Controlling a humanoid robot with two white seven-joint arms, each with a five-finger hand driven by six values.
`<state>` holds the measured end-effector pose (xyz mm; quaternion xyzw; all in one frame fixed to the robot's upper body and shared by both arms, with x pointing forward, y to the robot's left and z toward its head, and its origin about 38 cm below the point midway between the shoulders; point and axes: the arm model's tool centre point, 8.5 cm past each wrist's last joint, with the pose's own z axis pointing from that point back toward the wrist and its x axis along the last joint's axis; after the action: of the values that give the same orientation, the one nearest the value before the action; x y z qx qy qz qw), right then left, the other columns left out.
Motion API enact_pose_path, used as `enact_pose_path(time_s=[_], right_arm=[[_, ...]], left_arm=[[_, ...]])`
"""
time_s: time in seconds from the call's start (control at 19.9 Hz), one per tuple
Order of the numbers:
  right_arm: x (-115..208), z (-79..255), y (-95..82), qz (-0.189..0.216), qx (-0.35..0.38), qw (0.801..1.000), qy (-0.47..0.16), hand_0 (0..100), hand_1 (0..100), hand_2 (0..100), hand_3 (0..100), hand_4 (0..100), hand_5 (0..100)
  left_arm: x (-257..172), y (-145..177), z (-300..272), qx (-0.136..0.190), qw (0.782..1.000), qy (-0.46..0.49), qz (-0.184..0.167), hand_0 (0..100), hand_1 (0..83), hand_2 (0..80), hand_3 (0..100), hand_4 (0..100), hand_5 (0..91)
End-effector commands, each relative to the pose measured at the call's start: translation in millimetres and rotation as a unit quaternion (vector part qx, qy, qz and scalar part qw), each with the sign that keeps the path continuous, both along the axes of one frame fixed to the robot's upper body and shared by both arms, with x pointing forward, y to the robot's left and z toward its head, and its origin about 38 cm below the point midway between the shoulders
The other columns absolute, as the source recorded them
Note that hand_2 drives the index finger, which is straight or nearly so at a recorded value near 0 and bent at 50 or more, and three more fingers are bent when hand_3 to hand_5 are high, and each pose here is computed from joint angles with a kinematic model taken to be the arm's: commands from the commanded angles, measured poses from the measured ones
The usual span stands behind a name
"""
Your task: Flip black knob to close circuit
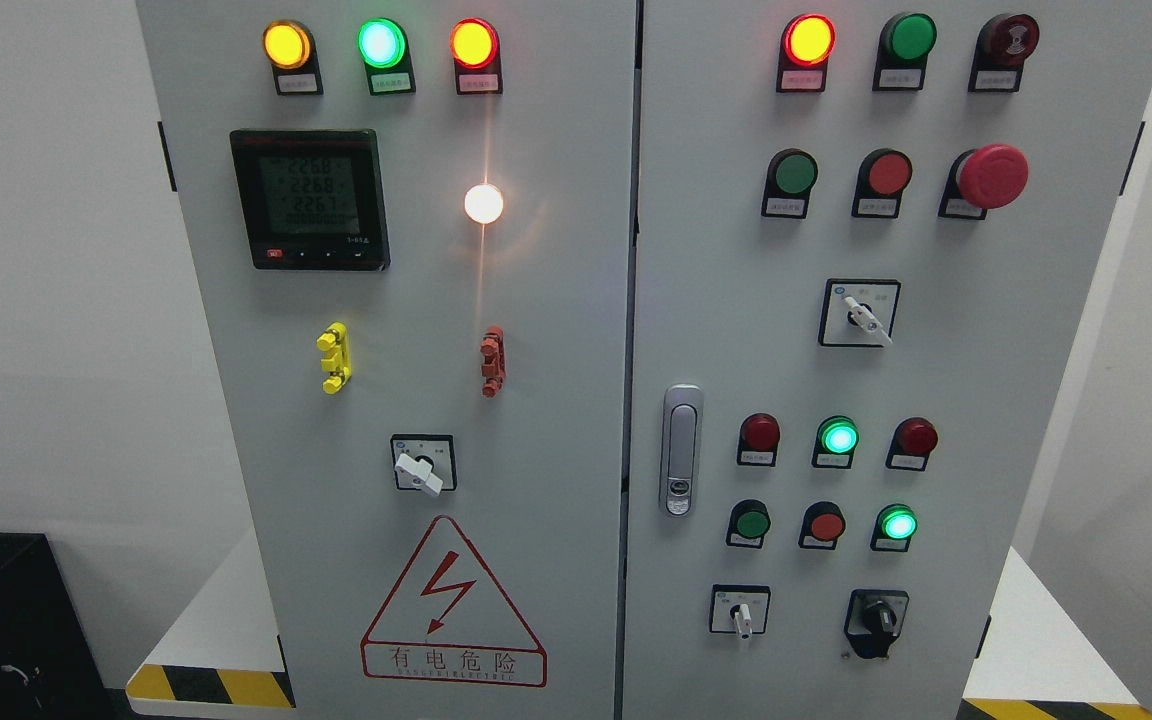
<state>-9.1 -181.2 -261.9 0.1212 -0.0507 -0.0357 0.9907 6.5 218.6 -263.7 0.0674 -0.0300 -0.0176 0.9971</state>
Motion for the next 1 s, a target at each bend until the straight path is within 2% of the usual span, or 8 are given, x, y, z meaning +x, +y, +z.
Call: enact_pose_path(time_s=[0.0, 0.3, 0.5, 0.65, 0.75, 0.95], right_arm=[[1, 0, 1.8, -0.005, 0.003, 1.000, 0.000, 0, 6, 0, 0, 0, 0], [4, 0, 1.8, -0.005, 0.003, 1.000, -0.007, 0, 6, 0, 0, 0, 0], [13, 1, 0.6, -0.006, -0.002, 0.999, -0.037, 0, 6, 0, 0, 0, 0], [34, 4, 2.1, -0.001, -0.003, 0.998, -0.070, 0, 6, 0, 0, 0, 0], [48, 6, 2.5, 0.022, -0.008, 0.995, -0.095, 0, 6, 0, 0, 0, 0], [76, 13, -3.0, 0.039, -0.020, 0.989, -0.139, 0, 5, 0, 6, 0, 0]], left_arm=[[-5, -1, 0, -0.002, 1.000, -0.003, 0.001, 12, 55.6, 0.0, 0, 0, 0.0], [-4, -1, 0, -0.002, 1.000, -0.004, 0.001, 12, 55.6, 0.0, 0, 0, 0.0], [-4, -1, 0, -0.002, 1.000, -0.004, 0.001, 12, 55.6, 0.0, 0, 0, 0.0], [-4, -1, 0, -0.002, 1.000, -0.004, 0.001, 12, 55.6, 0.0, 0, 0, 0.0], [-5, -1, 0, -0.002, 1.000, -0.003, 0.001, 12, 55.6, 0.0, 0, 0, 0.0], [-5, -1, 0, -0.002, 1.000, -0.003, 0.001, 12, 55.6, 0.0, 0, 0, 0.0]])
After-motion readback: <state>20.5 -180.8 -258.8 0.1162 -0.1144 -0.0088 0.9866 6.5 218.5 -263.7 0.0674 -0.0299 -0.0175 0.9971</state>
